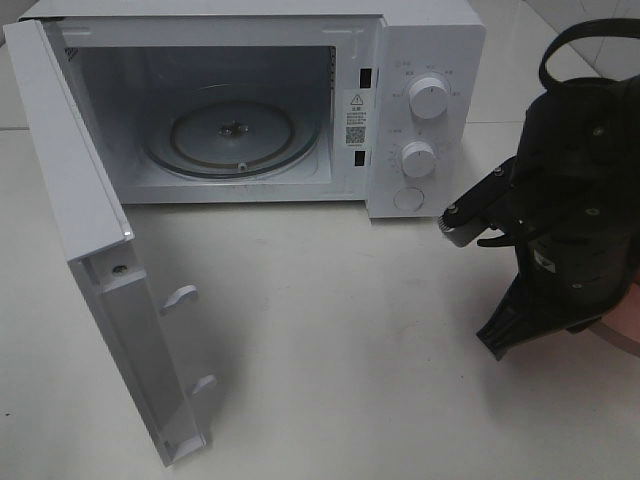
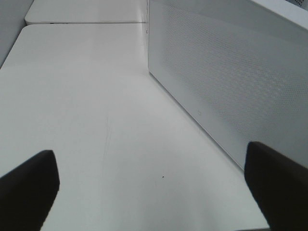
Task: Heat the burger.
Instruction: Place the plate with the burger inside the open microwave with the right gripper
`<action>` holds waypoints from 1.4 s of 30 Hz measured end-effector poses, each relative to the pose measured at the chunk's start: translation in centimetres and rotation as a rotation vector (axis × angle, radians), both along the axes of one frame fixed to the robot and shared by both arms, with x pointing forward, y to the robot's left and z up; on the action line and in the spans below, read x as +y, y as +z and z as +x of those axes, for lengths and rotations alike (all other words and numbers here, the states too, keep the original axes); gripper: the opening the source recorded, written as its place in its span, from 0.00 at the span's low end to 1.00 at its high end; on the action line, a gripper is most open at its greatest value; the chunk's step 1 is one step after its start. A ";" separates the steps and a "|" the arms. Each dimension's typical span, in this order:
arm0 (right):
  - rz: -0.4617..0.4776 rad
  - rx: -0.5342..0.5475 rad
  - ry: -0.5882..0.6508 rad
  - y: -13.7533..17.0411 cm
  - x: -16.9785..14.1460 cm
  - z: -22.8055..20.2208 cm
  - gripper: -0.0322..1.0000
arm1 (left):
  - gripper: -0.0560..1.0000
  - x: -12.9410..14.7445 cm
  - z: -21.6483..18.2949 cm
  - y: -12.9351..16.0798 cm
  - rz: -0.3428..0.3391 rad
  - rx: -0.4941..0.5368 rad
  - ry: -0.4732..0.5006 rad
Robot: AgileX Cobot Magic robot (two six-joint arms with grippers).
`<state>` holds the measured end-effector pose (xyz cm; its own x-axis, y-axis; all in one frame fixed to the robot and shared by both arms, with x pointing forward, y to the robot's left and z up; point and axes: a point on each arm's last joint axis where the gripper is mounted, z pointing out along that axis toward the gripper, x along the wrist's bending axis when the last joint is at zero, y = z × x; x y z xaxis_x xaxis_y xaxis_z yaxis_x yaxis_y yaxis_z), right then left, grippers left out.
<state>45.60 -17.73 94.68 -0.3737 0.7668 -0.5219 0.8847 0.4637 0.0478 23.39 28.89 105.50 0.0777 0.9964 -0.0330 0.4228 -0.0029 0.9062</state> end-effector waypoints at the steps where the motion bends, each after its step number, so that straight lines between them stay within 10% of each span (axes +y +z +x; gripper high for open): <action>1: 0.000 -0.001 0.015 0.1 0.3 -0.2 0.09 | 0.99 0.0 0.0 0.0 0.000 0.000 0.000; 42: -0.154 0.056 0.613 1.1 7.7 -8.2 0.09 | 0.99 0.0 0.0 0.0 0.000 0.000 0.000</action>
